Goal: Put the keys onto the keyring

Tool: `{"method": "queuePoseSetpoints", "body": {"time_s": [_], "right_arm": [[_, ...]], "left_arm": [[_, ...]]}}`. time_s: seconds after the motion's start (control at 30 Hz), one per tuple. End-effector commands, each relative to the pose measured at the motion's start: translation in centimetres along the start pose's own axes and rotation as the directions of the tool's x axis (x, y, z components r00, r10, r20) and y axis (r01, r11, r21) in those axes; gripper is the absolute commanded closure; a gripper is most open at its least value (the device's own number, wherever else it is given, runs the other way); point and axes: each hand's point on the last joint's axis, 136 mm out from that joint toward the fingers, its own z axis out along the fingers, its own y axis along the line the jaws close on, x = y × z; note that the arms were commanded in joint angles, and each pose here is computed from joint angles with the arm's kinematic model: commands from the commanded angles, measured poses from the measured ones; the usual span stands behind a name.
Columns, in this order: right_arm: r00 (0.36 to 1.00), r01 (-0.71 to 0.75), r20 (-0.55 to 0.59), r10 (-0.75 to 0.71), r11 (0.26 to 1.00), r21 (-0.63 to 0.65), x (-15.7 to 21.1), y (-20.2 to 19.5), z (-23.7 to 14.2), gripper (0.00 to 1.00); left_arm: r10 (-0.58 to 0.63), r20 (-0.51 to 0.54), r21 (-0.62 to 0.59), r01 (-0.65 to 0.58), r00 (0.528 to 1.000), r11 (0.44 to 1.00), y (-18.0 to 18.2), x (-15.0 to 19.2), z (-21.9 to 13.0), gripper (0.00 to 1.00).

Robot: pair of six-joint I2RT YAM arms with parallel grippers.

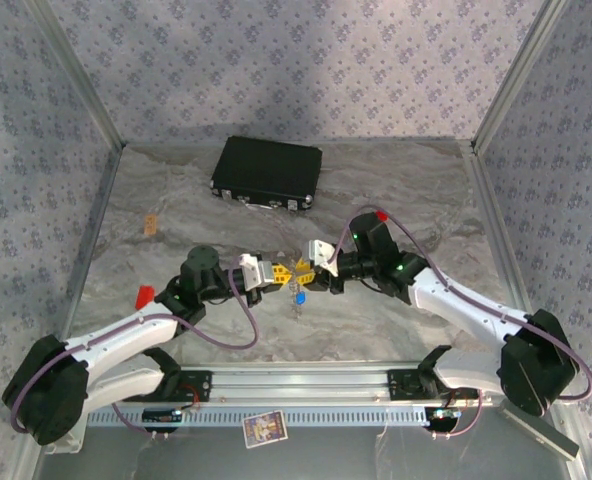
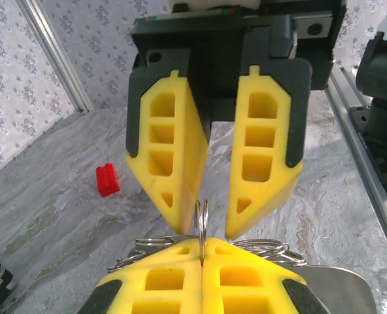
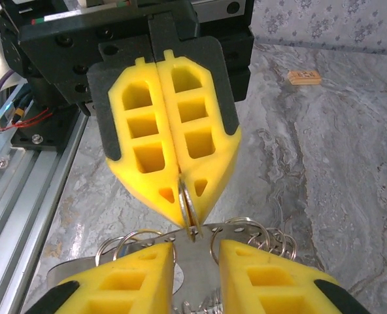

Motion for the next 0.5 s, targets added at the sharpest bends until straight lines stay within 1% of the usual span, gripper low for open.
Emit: {"method": "queuePoseSetpoints", "body": {"time_s": [0.0, 0.37, 0.47], "right_arm": [[0.999, 0.001, 0.048, 0.0, 1.0, -0.029, -1.13, 0.26, 0.27, 0.76], [0.998, 0.008, 0.069, -0.006, 0.999, -0.034, -1.66, 0.46, 0.2, 0.77], [0.997, 0.01, 0.071, -0.008, 0.999, -0.032, -1.79, 0.46, 0.25, 0.8]], "left_arm": [[0.018, 0.061, 0.024, -0.02, 0.998, 1.0, -0.28, -1.17, -0.1, 1.0], [0.015, 0.055, 0.03, -0.017, 0.998, 0.999, -0.39, -0.93, -0.07, 1.0], [0.014, 0.055, 0.033, -0.016, 0.998, 0.999, -0.45, -0.93, -0.06, 1.0]]}}
